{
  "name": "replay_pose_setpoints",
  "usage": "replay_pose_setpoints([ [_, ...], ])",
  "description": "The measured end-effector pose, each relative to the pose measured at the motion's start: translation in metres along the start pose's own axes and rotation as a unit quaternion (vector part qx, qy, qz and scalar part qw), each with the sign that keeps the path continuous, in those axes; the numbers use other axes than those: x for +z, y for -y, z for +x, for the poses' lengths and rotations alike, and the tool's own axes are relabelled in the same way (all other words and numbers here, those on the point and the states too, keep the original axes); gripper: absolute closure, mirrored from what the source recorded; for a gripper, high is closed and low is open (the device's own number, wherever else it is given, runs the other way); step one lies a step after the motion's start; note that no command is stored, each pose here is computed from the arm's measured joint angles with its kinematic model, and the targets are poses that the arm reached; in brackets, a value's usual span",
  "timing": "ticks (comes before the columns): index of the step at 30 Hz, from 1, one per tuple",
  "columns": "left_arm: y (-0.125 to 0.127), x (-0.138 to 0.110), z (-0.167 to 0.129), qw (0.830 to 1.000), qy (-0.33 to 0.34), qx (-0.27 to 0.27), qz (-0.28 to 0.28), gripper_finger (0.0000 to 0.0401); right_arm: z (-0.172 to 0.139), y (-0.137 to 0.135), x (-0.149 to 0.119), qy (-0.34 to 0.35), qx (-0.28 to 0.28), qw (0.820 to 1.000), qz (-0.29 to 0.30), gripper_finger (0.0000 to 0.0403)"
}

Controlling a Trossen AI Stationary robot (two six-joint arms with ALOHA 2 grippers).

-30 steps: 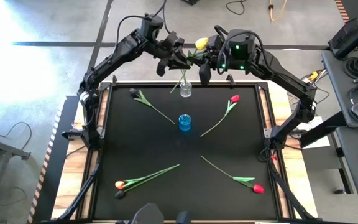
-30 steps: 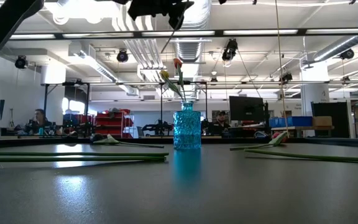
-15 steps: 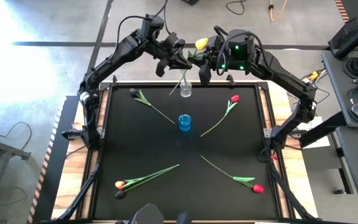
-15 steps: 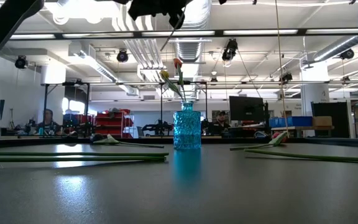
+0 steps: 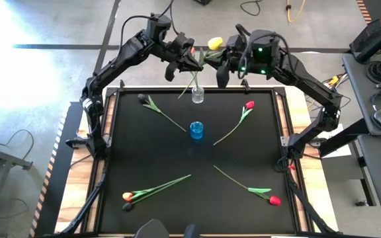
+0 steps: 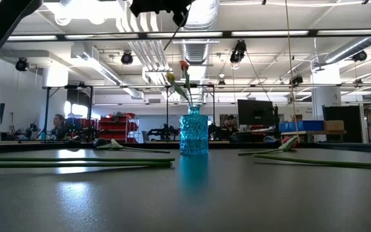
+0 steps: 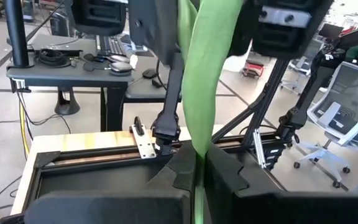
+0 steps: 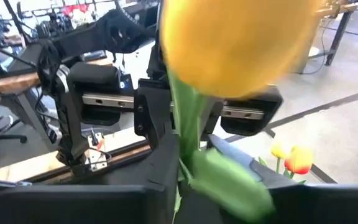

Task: Sort flowers into vase by color
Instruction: Put the yellow tulip flower into the transparent vase

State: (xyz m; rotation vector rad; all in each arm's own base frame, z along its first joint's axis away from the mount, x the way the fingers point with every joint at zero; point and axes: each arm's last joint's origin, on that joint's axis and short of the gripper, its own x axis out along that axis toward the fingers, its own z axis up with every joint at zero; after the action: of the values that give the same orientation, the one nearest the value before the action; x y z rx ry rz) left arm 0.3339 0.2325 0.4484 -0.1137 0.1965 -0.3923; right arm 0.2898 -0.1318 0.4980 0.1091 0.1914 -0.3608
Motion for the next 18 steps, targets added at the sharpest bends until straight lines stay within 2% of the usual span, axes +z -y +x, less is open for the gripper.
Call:
replay_pose_setpoints([
  [8,0.011,0.009,-0.007,1.0,0.005,0.012,0.018,0.0401,-0.025,-0.004,0.011,0.026,0.004,1.0,0.003,0.0243],
  [12,0.013,0.011,-0.009,1.0,0.006,0.02,0.019,0.0401,-0.033,-0.01,0.013,0.033,0.013,0.999,0.002,0.0229],
  [18,0.012,0.007,-0.009,0.999,-0.009,0.045,0.005,0.0401,-0.037,-0.023,0.014,0.036,0.035,0.999,-0.002,0.0229],
])
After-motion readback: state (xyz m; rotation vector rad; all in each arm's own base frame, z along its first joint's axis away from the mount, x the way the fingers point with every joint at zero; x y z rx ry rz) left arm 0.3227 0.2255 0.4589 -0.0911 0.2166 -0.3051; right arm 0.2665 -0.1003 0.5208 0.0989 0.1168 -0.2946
